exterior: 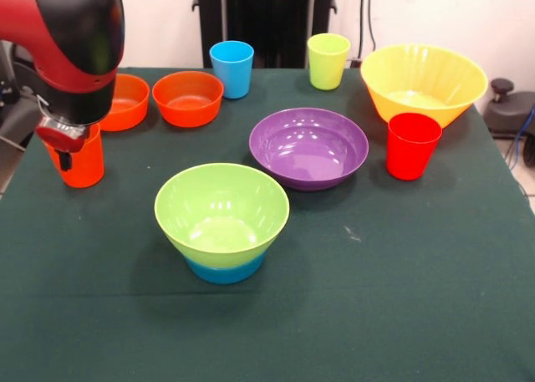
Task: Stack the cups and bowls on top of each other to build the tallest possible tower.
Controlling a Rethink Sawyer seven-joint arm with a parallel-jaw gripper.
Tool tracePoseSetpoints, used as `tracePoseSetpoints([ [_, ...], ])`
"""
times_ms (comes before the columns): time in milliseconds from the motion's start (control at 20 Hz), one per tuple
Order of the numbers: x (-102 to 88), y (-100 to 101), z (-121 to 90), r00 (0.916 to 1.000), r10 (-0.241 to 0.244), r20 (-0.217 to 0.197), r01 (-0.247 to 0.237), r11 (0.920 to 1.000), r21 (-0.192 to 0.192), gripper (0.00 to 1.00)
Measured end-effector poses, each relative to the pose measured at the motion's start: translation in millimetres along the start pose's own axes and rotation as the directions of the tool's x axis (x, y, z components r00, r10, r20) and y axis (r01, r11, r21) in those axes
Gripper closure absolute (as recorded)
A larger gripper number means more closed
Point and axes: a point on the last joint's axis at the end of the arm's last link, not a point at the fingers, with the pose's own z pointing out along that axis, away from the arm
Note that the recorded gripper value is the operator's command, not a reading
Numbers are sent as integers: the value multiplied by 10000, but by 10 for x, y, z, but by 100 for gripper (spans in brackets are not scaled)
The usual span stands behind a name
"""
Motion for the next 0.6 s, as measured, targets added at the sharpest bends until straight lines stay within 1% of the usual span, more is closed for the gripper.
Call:
tracePoseSetpoints([
  [250, 56, -19, 23, 9995, -129, -302, 138, 9995, 298, 0],
  [300, 88, -21, 28, 9989, -168, -443, 184, 9991, 371, 0],
  [450, 118, -17, 35, 9981, -203, -589, 226, 9989, 400, 0],
  [600, 145, -4, 60, 9961, -294, -837, 330, 9986, 414, 0],
])
